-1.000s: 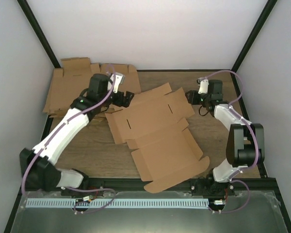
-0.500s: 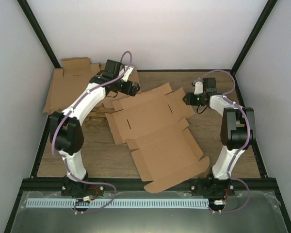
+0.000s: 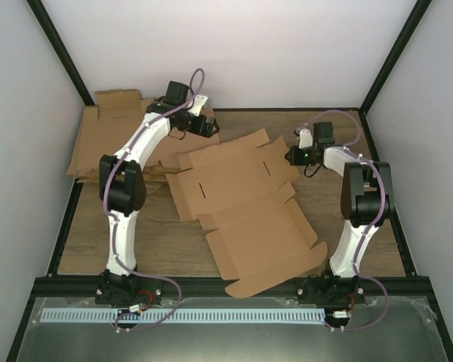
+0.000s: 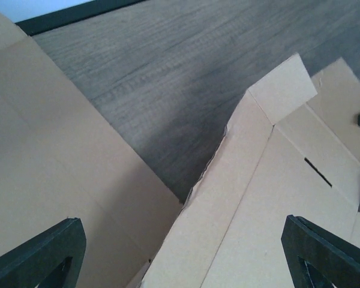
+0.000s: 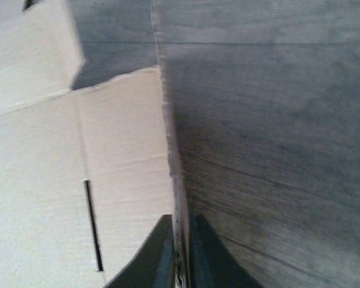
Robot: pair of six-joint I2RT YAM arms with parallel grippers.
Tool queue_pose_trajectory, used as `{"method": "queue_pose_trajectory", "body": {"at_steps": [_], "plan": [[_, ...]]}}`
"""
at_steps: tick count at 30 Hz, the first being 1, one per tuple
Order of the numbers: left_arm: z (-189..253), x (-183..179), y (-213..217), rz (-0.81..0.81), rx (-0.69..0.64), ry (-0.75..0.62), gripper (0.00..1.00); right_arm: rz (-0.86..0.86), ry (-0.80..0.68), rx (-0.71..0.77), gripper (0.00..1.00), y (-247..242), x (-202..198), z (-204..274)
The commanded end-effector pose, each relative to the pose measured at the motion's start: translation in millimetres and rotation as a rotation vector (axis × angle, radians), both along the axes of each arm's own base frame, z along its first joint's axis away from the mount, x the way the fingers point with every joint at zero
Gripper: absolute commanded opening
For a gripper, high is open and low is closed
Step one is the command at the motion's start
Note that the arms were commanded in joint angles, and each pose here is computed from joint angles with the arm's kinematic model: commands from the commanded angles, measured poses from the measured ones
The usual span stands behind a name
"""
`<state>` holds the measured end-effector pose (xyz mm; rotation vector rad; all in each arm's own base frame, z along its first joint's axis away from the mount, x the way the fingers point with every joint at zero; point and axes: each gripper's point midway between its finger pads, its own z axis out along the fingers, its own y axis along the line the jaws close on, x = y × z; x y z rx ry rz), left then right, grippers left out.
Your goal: Fold the paper box
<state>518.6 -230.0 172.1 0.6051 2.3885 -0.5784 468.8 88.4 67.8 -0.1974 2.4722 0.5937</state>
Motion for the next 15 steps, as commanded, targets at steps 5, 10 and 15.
{"method": "queue_pose_trajectory", "body": {"at_steps": [5, 10, 15], "plan": [[-8.7, 15.1, 19.9, -0.009, -0.189, 0.131, 0.91, 0.084, -0.184, 0.045, 0.01, 17.3, 4.7, 46.4], [-2.7, 9.7, 20.5, -0.054, -0.227, 0.137, 0.90, 0.117, -0.328, 0.031, 0.01, 28.3, -7.7, 78.0], [14.8, 7.3, 20.8, -0.065, -0.230, 0.097, 0.87, 0.175, -0.489, -0.004, 0.01, 47.2, -29.1, 111.3]]}}
